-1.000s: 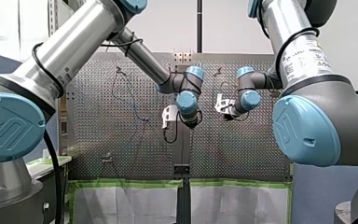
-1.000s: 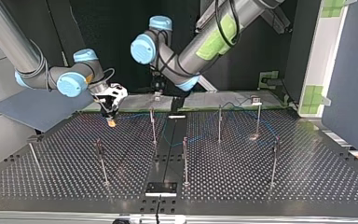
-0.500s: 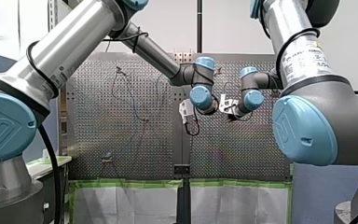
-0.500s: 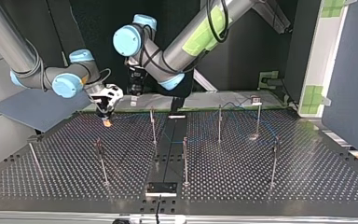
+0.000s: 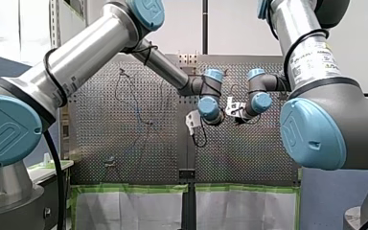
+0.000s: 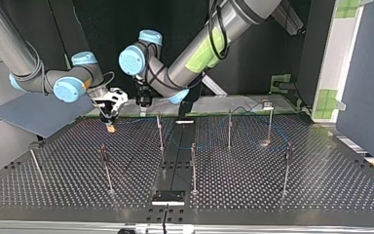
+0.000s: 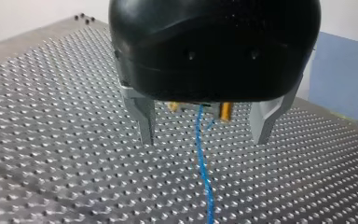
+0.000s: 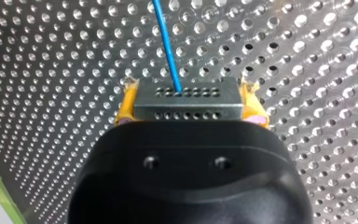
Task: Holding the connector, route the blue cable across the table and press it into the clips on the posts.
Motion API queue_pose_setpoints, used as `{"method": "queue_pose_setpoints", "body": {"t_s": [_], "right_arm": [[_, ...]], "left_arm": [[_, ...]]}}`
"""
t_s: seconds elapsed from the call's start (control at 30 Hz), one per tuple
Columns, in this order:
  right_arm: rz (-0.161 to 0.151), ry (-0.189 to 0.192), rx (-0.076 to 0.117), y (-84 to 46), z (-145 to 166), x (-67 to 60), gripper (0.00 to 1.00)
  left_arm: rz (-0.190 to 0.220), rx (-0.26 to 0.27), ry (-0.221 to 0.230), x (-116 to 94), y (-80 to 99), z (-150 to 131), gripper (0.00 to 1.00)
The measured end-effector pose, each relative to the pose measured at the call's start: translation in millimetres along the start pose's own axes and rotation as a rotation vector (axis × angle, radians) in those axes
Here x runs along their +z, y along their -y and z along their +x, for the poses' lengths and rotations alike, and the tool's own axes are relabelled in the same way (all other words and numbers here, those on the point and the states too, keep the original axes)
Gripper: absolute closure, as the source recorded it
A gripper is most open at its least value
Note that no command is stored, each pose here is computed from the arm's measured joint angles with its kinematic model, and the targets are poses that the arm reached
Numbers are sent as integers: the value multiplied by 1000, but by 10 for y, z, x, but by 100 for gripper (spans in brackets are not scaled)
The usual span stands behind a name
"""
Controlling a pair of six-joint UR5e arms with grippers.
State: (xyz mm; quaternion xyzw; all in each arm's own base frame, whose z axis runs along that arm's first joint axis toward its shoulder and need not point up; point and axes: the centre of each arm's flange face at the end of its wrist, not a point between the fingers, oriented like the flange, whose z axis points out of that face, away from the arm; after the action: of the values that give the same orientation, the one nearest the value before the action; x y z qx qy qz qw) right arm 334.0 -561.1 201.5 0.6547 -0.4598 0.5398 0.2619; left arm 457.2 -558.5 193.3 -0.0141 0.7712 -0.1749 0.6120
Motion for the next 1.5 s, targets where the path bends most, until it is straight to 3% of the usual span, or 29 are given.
{"method": "queue_pose_setpoints", "body": {"t_s": [0.33,0.7,0.9,1.13,1.33,1.5], "right_arm": [[7,1,-2,4,3,-1,100],[14,1,-8,11,-1,0,100],[15,1,-9,12,0,0,100],[17,2,-9,13,-1,0,100],[17,1,-11,12,-1,1,100],[17,0,-11,8,0,2,100]], "left_arm": [[12,-31,12,278,77,215,0],[26,-82,73,507,188,-85,0],[14,-69,40,628,174,44,0],[-27,-49,4,824,36,215,0],[-44,-44,2,975,1,385,0],[-62,-39,5,977,28,489,0]]}}
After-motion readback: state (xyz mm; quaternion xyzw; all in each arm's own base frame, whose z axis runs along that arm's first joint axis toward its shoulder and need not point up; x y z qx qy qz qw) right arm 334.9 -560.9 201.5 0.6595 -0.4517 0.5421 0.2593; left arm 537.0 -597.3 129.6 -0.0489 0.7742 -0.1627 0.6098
